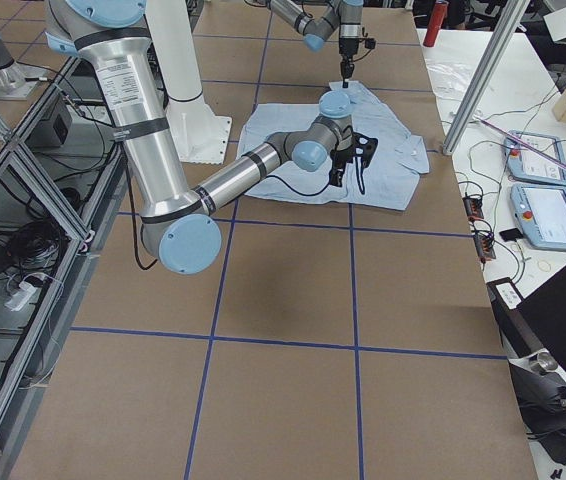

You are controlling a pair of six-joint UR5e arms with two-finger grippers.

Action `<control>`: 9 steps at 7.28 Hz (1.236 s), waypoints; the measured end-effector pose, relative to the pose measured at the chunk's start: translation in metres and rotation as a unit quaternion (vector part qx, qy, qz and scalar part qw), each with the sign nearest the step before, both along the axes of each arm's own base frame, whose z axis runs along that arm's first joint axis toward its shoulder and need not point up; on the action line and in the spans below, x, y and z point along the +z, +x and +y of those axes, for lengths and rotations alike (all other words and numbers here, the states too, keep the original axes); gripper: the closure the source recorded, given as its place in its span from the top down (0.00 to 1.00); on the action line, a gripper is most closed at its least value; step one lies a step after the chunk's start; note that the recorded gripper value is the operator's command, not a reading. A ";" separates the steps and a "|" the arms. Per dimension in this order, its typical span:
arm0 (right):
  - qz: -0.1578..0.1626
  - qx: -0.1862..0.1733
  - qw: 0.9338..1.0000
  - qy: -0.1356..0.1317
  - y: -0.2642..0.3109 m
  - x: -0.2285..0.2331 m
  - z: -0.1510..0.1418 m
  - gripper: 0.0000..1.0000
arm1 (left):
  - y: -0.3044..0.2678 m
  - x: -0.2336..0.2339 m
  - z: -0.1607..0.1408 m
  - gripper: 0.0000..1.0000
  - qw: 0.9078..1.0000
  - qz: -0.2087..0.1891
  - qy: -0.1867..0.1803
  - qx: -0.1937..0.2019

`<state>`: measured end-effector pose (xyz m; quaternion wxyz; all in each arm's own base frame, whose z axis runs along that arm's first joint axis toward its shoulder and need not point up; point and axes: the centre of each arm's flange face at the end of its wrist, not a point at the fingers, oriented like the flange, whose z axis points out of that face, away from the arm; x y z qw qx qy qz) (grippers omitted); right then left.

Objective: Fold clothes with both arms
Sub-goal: 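Fold the sleeve across the chest with the left gripper while the right arm withdraws, then release the sleeve, withdraw the left gripper while the right gripper moves to the hem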

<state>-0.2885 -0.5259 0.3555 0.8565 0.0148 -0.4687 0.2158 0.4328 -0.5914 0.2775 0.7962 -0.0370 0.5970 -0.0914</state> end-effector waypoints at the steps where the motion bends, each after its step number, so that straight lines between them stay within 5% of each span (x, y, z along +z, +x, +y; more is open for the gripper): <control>1: 0.006 -0.002 1.000 0.004 0.014 0.010 0.001 0.99 | 0.048 -0.058 -0.002 0.00 1.000 0.013 -0.017 -0.015; 3: 0.011 0.000 1.000 0.007 0.026 0.018 0.002 0.99 | 0.111 -0.139 0.005 0.00 0.998 0.029 -0.030 -0.043; 6: 0.015 0.002 1.000 0.007 0.028 0.022 0.003 0.99 | 0.153 -0.177 0.026 0.00 0.997 0.037 -0.018 -0.069; 7: 0.017 0.003 1.000 0.006 0.028 0.024 0.004 0.99 | 0.164 -0.187 0.029 0.15 0.996 0.036 -0.014 -0.080; 8: 0.019 0.003 1.000 0.004 0.028 0.027 0.004 0.99 | 0.173 -0.192 0.033 0.65 0.996 0.036 -0.012 -0.084; 9: 0.021 0.004 1.000 0.003 0.028 0.029 0.005 1.00 | 0.178 -0.197 0.037 0.77 0.996 0.037 -0.010 -0.083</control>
